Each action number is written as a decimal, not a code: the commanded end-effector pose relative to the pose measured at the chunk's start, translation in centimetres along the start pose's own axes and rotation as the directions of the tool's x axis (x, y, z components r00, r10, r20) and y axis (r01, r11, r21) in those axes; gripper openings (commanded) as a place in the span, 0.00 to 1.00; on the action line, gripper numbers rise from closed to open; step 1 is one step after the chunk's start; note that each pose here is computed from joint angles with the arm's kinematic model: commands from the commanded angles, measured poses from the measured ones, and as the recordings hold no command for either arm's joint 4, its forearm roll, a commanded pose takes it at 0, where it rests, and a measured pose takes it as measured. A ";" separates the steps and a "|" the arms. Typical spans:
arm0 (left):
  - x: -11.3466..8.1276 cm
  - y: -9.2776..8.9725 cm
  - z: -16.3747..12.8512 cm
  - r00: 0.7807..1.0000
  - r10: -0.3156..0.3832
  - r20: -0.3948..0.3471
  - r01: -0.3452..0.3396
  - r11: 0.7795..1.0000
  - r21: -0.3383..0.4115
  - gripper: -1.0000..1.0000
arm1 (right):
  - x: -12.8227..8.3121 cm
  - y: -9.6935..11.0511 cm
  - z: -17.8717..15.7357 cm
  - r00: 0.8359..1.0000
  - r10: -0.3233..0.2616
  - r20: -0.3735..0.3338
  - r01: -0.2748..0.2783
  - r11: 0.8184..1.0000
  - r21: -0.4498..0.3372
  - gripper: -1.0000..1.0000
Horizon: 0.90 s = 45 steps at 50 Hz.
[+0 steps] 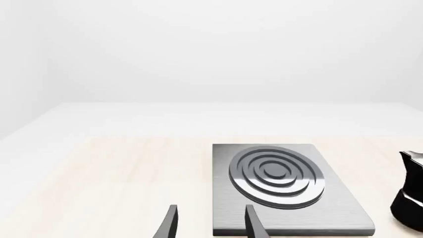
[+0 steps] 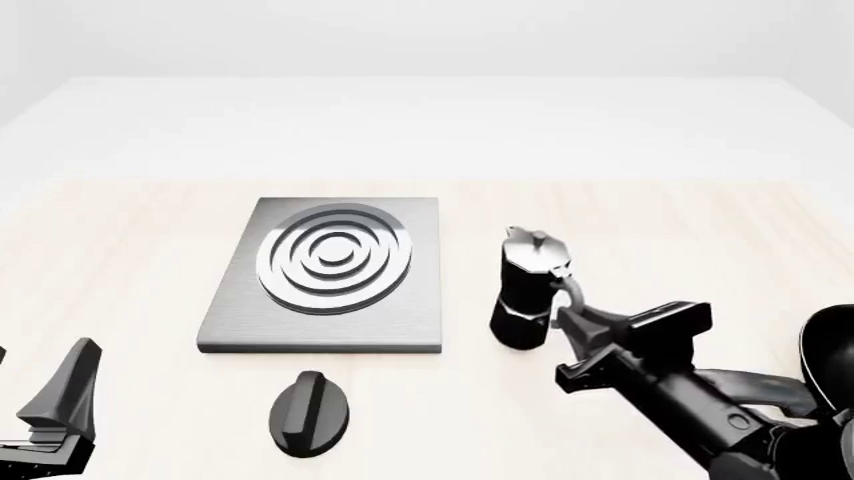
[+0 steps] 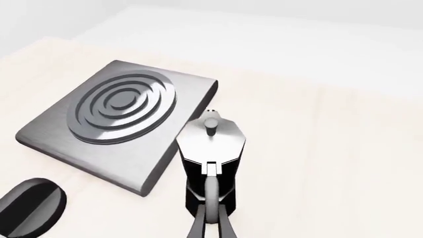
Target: Put the moka pot on the stove.
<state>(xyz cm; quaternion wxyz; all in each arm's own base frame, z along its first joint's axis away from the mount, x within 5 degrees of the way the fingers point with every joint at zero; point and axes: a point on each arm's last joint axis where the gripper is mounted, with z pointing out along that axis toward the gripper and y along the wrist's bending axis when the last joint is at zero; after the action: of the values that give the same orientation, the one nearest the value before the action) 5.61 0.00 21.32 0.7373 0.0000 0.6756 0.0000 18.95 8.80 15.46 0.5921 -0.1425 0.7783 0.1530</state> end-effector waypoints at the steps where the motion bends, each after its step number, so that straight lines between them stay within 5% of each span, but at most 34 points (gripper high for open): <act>1: 0.0 0.0 0.0 1.000 0.000 0.000 0.000 1.000 0.000 1.00 | -1.6 0.1 -1.1 0.999 -0.005 0.044 0.005 1.000 -0.004 0.00; 45: 0.0 0.0 0.0 1.000 0.000 0.000 0.000 1.000 0.000 1.00 | -8.6 1.6 -3.9 0.975 -0.060 0.215 0.073 0.996 -0.054 0.00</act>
<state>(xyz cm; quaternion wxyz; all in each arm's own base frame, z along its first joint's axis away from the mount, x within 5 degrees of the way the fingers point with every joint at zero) 5.61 0.00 21.32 0.7373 0.0000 0.6756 0.0000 17.00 8.58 22.80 0.6524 -0.1645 0.7218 0.1621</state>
